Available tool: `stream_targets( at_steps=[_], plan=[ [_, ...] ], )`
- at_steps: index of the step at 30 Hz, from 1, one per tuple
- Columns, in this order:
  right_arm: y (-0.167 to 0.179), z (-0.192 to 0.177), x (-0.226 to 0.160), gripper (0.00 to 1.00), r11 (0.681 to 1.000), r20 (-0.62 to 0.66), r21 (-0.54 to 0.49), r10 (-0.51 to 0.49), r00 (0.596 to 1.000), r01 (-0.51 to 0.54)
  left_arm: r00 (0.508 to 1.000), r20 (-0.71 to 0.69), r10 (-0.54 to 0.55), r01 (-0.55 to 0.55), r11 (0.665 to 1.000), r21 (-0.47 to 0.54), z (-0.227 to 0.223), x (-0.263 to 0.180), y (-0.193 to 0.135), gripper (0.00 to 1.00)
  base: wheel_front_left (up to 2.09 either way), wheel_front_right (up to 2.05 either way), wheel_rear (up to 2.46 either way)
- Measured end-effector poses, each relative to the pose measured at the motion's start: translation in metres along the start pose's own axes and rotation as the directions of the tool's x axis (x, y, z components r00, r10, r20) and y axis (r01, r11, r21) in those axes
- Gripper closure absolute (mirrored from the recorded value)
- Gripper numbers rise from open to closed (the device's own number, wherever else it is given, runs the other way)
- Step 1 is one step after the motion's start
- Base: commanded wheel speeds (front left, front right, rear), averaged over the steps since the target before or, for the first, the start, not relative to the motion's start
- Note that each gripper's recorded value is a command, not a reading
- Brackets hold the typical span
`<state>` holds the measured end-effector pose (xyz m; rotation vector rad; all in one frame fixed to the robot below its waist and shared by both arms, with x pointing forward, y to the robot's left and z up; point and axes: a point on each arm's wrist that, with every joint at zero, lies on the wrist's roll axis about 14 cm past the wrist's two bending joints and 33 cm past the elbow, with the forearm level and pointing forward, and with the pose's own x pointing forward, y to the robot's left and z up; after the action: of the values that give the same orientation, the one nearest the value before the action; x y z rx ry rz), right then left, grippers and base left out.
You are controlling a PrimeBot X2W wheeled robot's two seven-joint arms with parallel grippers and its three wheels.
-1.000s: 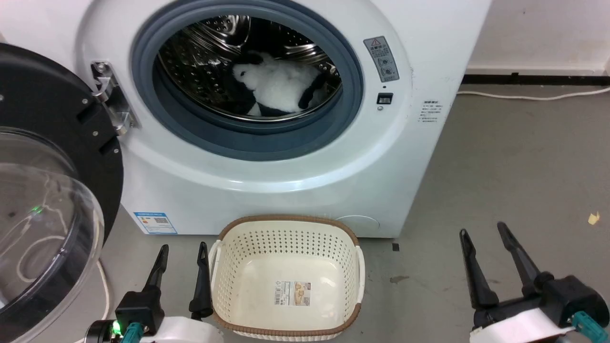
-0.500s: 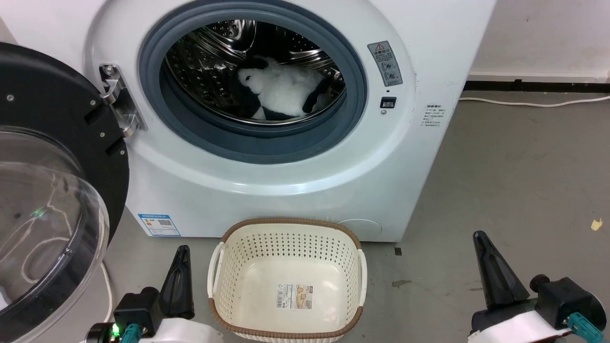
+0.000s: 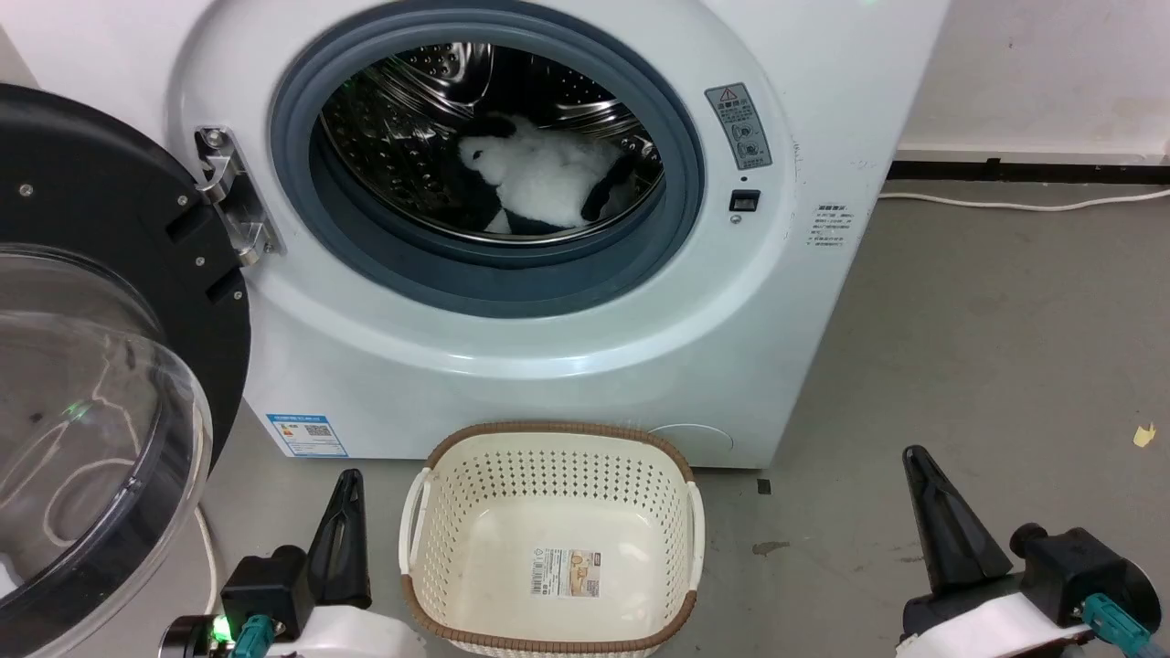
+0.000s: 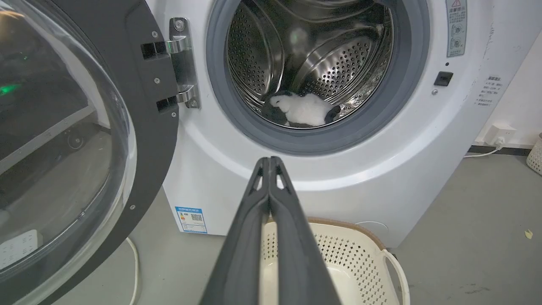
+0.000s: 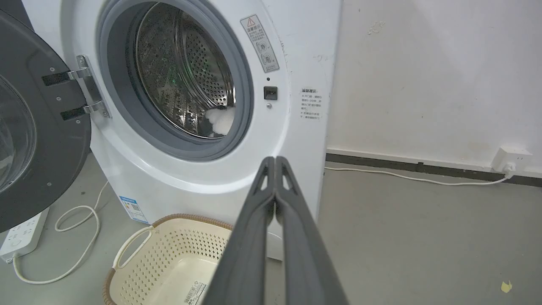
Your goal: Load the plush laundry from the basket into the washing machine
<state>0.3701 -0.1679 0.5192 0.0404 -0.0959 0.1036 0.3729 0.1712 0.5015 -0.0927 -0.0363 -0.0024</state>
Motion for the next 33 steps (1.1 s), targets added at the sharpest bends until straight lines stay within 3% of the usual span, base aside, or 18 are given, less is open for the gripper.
stream_targets(
  at_steps=[33],
  plan=[
    [0.0030,0.0007,0.0002,1.00,1.000,-0.037,-0.020,0.011,0.999,-0.011,1.000,-0.015,-0.009,0.009,0.999,0.045,0.0067,-0.0004,0.0002,1.00,0.00,0.00,0.00]
  ],
)
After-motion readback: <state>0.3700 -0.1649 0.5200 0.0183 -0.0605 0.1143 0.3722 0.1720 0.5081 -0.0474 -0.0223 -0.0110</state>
